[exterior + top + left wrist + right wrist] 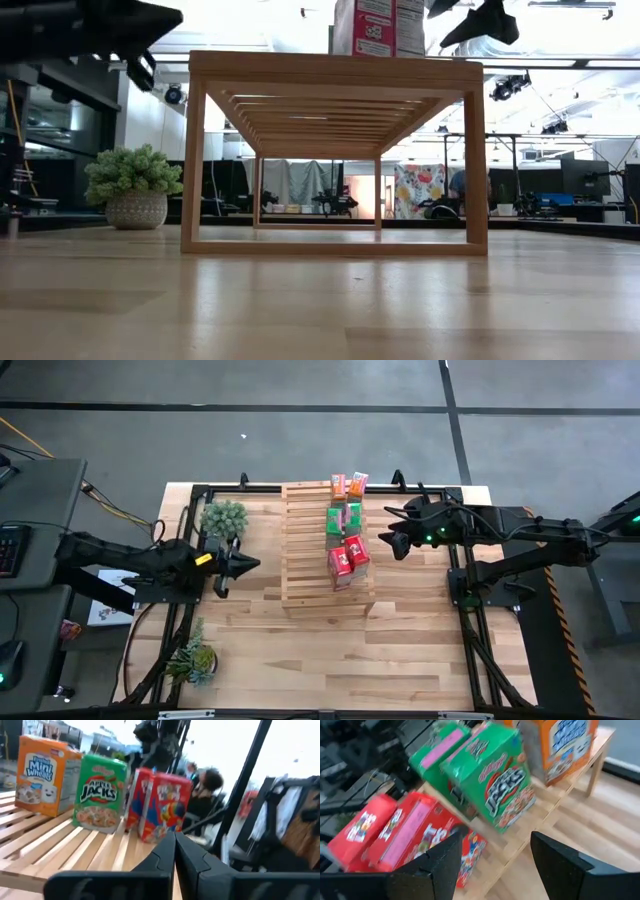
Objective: Stack cereal on shelf
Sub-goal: Return to Home Position
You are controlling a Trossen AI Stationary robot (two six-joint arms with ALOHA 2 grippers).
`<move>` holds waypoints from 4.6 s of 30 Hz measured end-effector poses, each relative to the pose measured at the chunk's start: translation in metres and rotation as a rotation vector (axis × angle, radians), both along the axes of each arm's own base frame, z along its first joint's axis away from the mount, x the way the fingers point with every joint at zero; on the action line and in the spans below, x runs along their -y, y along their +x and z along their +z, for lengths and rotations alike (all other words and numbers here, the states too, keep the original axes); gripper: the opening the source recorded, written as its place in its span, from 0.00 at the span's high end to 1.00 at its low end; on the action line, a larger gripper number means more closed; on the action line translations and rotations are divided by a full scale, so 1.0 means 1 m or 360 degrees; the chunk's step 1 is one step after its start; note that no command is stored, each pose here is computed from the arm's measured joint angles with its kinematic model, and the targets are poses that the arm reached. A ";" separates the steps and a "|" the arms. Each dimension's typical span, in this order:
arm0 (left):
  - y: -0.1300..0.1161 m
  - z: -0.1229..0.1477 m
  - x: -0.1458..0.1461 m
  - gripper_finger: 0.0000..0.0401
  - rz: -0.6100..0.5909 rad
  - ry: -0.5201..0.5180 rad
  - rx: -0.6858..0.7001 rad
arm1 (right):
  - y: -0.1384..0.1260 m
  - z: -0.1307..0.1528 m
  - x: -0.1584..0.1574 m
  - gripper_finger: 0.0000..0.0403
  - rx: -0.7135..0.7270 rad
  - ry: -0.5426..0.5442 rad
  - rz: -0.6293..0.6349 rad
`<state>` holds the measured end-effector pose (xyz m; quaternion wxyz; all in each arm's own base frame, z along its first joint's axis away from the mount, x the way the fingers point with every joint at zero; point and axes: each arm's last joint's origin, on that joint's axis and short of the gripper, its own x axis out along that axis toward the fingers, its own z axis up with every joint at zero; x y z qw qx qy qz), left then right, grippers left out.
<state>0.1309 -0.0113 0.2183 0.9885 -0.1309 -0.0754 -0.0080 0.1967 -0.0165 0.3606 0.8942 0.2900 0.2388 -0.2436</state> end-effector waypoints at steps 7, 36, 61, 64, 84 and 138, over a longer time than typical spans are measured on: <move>-0.013 -0.033 -0.004 1.00 0.0035 -0.0117 0.0028 | -0.006 -0.007 -0.001 0.43 -0.0140 0.0059 0.0036; -0.016 -0.036 -0.006 1.00 0.0104 -0.0128 -0.0020 | -0.079 -0.170 -0.007 1.00 0.0822 -0.0093 0.0422; -0.016 -0.037 -0.006 0.99 0.0105 -0.0126 -0.0036 | -0.086 -0.211 -0.018 1.00 0.0546 -0.0474 0.0490; -0.016 -0.037 -0.006 0.99 0.0105 -0.0126 -0.0036 | -0.086 -0.211 -0.018 1.00 0.0546 -0.0468 0.0488; -0.016 -0.037 -0.006 0.99 0.0104 -0.0126 -0.0038 | -0.086 -0.211 -0.018 1.00 0.0545 -0.0467 0.0490; -0.037 -0.029 -0.017 0.99 0.0258 -0.0140 0.0138 | -0.086 -0.211 -0.018 1.00 0.0544 -0.0467 0.0489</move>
